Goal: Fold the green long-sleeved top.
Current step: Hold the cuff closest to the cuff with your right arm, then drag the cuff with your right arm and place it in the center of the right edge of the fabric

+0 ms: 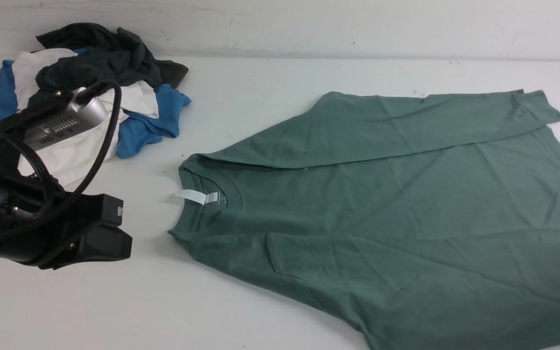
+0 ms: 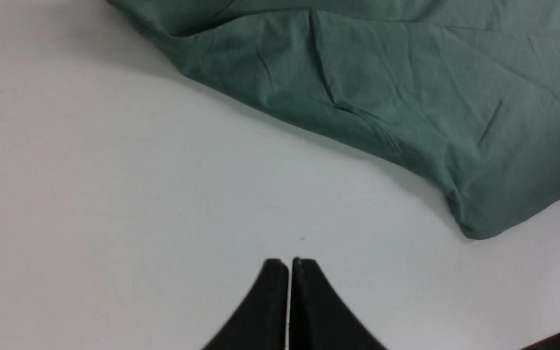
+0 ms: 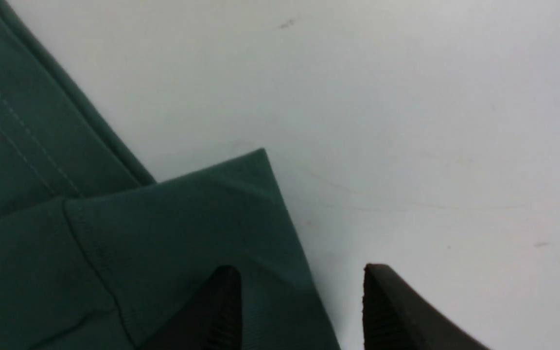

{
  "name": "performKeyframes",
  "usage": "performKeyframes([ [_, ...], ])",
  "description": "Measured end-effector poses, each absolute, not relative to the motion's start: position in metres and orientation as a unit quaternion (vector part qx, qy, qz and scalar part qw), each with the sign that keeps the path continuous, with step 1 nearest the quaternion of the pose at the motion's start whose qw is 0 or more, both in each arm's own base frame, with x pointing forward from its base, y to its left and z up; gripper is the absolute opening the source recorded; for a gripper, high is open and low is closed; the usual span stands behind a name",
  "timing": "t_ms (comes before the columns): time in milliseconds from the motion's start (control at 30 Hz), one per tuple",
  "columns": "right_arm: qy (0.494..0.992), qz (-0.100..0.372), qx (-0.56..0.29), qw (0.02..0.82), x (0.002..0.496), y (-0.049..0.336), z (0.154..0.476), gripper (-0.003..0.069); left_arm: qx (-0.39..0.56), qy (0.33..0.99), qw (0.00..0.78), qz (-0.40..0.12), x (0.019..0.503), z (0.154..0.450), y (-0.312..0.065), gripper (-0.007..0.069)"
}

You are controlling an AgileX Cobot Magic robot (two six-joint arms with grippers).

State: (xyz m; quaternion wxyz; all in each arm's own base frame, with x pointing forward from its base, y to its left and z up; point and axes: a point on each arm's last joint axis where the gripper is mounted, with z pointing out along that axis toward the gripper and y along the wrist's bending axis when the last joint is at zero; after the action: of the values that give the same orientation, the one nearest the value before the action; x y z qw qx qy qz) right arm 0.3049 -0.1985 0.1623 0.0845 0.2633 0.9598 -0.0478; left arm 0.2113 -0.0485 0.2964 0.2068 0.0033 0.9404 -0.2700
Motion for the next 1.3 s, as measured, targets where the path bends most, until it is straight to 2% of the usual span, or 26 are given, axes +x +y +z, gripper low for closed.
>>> performKeyframes([
  [267,0.965,-0.031,0.25,0.073,0.311,-0.199,0.148,0.034,0.003,0.941,0.205,-0.27,0.212,0.296,-0.049,-0.0003],
  [400,0.968,-0.02,0.238,0.079,0.313,-0.198,0.148,0.0274,0.003,0.941,0.205,-0.27,0.212,0.296,-0.049,-0.0003],
  [433,0.969,-0.014,0.233,0.082,0.315,-0.198,0.148,0.0194,0.003,0.941,0.205,-0.27,0.212,0.296,-0.049,-0.0003],
  [567,0.969,-0.013,0.23,0.087,0.321,-0.201,0.155,0.0035,0.003,0.941,0.205,-0.27,0.212,0.296,-0.049,-0.0003],
  [667,0.969,-0.014,0.23,0.091,0.325,-0.203,0.166,0.0015,0.003,0.941,0.204,-0.27,0.212,0.296,-0.049,-0.0003],
  [933,0.961,-0.016,0.206,0.185,0.342,-0.188,0.267,0.0013,0.004,0.941,0.201,-0.271,0.211,0.296,-0.049,-0.0003],
  [967,0.961,-0.016,0.202,0.187,0.344,-0.185,0.269,0.0013,0.004,0.941,0.201,-0.271,0.211,0.296,-0.049,-0.0003],
  [1000,0.958,-0.018,0.18,0.222,0.35,-0.173,0.295,0.0013,0.005,0.941,0.2,-0.271,0.211,0.296,-0.049,-0.0003],
  [1100,0.949,-0.019,0.137,0.283,0.364,-0.148,0.329,0.0013,0.005,0.941,0.2,-0.271,0.211,0.296,-0.049,-0.0003],
  [1200,0.934,-0.019,0.106,0.341,0.383,-0.127,0.345,0.0013,0.005,0.941,0.2,-0.271,0.211,0.296,-0.049,-0.0003],
  [1300,0.925,-0.015,0.085,0.369,0.403,-0.112,0.342,0.0017,0.005,0.941,0.2,-0.271,0.211,0.296,-0.049,-0.0003],
])
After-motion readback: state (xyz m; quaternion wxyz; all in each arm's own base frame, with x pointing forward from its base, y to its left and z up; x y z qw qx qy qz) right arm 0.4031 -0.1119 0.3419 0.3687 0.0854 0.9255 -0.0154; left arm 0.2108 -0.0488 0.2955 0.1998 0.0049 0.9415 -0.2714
